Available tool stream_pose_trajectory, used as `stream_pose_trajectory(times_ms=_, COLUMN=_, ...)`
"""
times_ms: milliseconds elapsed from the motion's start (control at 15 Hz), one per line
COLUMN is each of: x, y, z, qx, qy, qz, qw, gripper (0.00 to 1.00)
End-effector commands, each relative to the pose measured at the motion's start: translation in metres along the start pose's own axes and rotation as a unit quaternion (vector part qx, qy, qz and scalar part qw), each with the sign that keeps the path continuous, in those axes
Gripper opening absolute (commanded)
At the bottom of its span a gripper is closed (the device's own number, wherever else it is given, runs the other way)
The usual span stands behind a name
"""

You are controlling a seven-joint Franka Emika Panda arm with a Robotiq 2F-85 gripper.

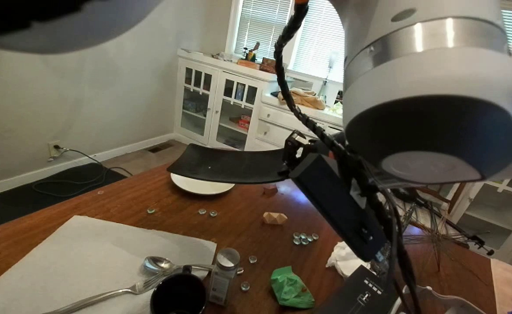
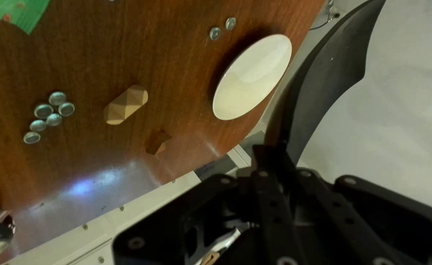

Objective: Put the glass marbles in the black mug cup

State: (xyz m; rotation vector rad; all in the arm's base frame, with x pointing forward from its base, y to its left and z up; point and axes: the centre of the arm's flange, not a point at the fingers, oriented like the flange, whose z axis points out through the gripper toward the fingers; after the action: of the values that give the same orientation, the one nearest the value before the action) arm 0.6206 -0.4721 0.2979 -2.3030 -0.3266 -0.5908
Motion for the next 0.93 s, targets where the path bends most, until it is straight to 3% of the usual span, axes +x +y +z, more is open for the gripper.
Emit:
stream_pose_trajectory(times_ms=0, x=-0.023, y=0.006, z=0.012, qx=0.013, qy=-0.05, qz=0.026, qw=0.9983, gripper=0.02)
stream_pose_trajectory(times_ms=333, x=-0.051, y=0.012, z=0.029, qx=0.051, qy=-0.088, qz=0.024, qw=0.9945, gripper=0.02)
stream_pose_trajectory(times_ms=867, x=-0.067, y=0.007, z=0.109, qx=0.099, qy=-0.129, qz=0.027, qw=0.9864, gripper=0.02)
